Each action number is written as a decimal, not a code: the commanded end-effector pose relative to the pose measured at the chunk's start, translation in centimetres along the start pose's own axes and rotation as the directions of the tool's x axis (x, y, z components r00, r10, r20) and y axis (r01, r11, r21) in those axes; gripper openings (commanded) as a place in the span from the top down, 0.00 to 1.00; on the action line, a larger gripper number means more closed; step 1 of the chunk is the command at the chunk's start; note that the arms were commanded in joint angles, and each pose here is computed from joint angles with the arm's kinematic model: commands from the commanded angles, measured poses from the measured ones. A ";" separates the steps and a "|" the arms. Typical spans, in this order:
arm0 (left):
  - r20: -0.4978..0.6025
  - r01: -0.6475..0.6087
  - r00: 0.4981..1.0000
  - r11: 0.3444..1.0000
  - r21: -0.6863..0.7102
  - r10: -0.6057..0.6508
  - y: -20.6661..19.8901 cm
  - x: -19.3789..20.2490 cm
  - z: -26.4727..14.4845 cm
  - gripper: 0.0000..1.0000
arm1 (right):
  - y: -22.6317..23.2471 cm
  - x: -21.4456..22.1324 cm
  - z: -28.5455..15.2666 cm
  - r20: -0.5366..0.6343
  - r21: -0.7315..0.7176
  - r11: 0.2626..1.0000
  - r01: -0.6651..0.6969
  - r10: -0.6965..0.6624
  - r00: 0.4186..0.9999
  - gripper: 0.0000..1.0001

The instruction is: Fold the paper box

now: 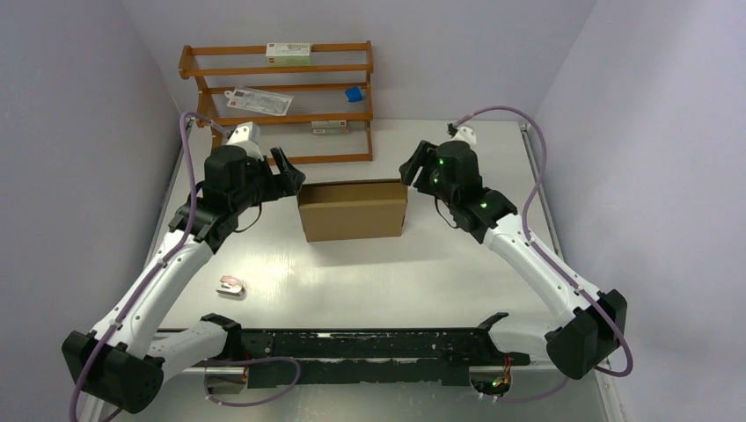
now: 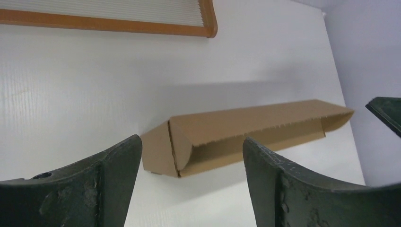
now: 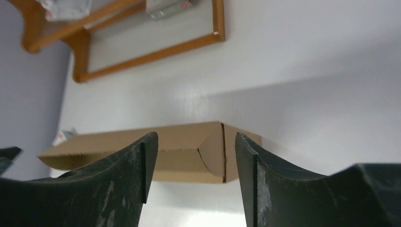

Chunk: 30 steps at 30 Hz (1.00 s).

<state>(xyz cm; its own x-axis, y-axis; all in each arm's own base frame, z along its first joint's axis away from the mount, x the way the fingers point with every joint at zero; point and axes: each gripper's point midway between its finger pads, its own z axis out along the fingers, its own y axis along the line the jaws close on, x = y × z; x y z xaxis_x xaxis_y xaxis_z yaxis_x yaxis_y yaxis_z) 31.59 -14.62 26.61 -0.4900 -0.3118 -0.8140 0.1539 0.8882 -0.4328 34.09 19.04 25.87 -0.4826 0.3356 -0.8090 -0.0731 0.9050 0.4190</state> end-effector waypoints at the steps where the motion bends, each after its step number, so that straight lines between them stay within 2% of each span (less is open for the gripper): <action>1: 0.025 0.110 0.993 0.992 0.069 -0.112 -1.0 -1.4 1.6 0.18 | 1.0 -1.8 0.7 0.055 -0.072 0.979 -0.190 0.194 0.979 0.37; 8: -0.044 0.159 0.987 0.987 0.037 -0.158 0.4 2.0 3.5 0.25 | 0.1 1.9 2.4 -0.028 -0.060 0.972 -0.229 0.228 0.973 0.47; 13: -0.105 0.176 0.980 0.983 0.051 -0.170 0.8 4.5 4.1 0.36 | -0.8 4.7 2.5 -0.081 -0.071 0.974 -0.215 0.209 0.975 0.60; 17: -0.161 0.188 0.971 0.980 0.068 -0.175 0.9 6.6 4.2 0.42 | -1.7 6.6 2.3 -0.099 -0.080 0.977 -0.199 0.191 0.977 0.62; 24: -0.218 0.193 0.959 0.980 0.047 -0.179 2.2 9.8 3.9 0.39 | -3.3 9.4 1.8 -0.105 -0.090 0.975 -0.201 0.192 0.976 0.61; 30: -0.185 0.177 0.967 0.984 0.012 -0.172 3.1 9.7 3.3 0.32 | -4.1 11.7 2.4 -0.115 -0.111 0.972 -0.209 0.196 0.974 0.62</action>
<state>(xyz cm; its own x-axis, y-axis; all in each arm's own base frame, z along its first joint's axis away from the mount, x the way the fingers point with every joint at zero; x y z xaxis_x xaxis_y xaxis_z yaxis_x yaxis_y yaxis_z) 30.72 -16.54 15.78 -0.6667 -0.3994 -0.6293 0.0739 0.8047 -0.5890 32.67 20.55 20.08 -0.4802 0.5409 -0.6905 -0.1389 0.7304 0.6687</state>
